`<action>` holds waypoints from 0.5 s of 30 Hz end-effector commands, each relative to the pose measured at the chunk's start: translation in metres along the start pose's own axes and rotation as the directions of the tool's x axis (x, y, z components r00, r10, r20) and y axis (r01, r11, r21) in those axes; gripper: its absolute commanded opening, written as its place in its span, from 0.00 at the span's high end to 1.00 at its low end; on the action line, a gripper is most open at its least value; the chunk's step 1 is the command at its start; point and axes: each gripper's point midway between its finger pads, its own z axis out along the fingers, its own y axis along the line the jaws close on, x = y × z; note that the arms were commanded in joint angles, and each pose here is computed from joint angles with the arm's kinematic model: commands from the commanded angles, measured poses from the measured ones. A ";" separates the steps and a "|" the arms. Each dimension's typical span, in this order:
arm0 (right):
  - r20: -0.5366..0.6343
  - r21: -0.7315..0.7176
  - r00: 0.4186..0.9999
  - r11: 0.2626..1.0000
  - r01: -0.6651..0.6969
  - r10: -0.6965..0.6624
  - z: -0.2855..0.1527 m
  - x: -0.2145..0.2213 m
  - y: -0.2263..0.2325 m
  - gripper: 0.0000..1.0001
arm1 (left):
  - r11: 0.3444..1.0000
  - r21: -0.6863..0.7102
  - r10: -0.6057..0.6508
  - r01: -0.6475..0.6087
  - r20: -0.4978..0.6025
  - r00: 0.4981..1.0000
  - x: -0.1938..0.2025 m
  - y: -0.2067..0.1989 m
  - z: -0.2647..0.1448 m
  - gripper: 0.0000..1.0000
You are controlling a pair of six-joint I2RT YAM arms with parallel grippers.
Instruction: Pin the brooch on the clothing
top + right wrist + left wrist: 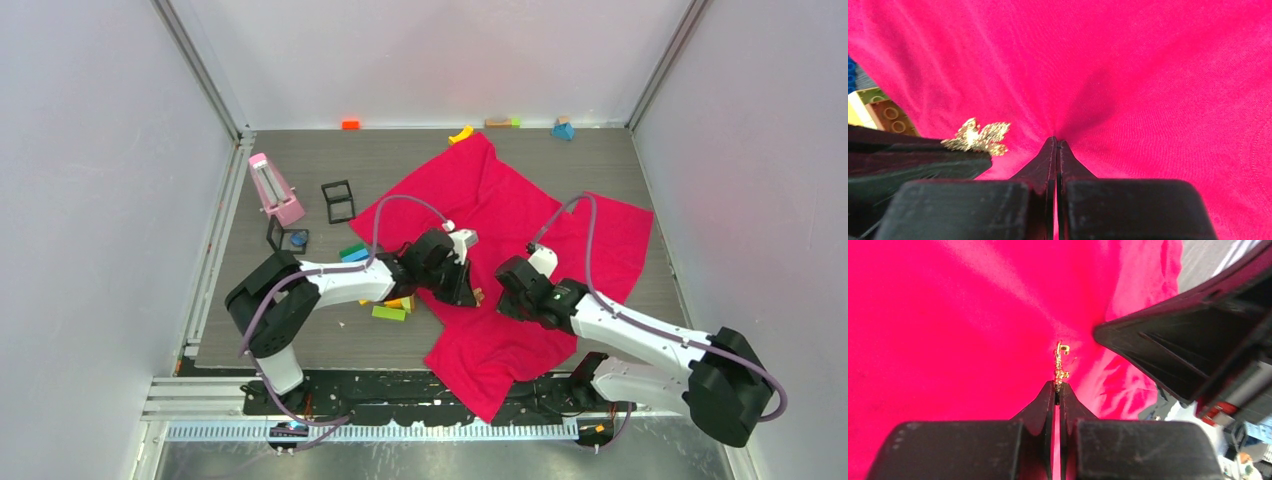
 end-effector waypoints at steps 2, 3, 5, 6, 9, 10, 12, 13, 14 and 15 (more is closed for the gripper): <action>0.049 -0.075 0.997 0.996 -0.050 0.054 -0.010 -0.011 0.010 0.99 | 0.987 -0.107 0.127 -0.121 0.054 0.990 -0.017 0.002 0.008 1.00; 0.051 -0.085 0.997 0.995 -0.055 0.059 -0.011 -0.012 0.011 0.99 | 0.983 -0.123 0.141 -0.133 0.058 0.988 -0.018 0.003 0.009 1.00; 0.049 -0.097 0.997 0.994 -0.059 0.064 -0.013 -0.012 0.012 0.99 | 0.974 -0.163 0.164 -0.156 0.037 0.986 -0.014 0.006 0.009 1.00; 0.047 -0.099 0.997 0.993 -0.060 0.065 -0.013 -0.011 0.012 0.99 | 0.969 -0.177 0.181 -0.173 0.031 0.983 -0.013 0.006 0.010 1.00; 0.044 -0.107 0.997 0.992 -0.063 0.068 -0.014 -0.011 0.014 0.99 | 0.953 -0.204 0.231 -0.224 0.009 0.973 -0.009 0.005 0.011 1.00; 0.043 -0.109 0.997 0.992 -0.065 0.070 -0.014 -0.011 0.014 0.99 | 0.947 -0.211 0.249 -0.244 -0.001 0.968 -0.006 0.004 0.012 1.00; 0.041 -0.117 0.996 0.991 -0.068 0.074 -0.014 -0.011 0.016 0.99 | 0.935 -0.227 0.276 -0.272 -0.015 0.961 -0.003 0.004 0.013 1.00; 0.042 -0.123 0.996 0.990 -0.070 0.076 -0.014 -0.011 0.017 0.99 | 0.931 -0.231 0.284 -0.282 -0.022 0.958 -0.001 0.004 0.013 1.00; 0.043 -0.129 0.996 0.989 -0.075 0.082 -0.015 -0.011 0.018 0.99 | 0.929 -0.232 0.290 -0.288 -0.027 0.957 0.000 0.004 0.014 1.00; 0.043 -0.132 0.996 0.988 -0.078 0.084 -0.015 -0.012 0.019 0.99 | 0.928 -0.229 0.293 -0.293 -0.033 0.955 0.002 0.003 0.015 1.00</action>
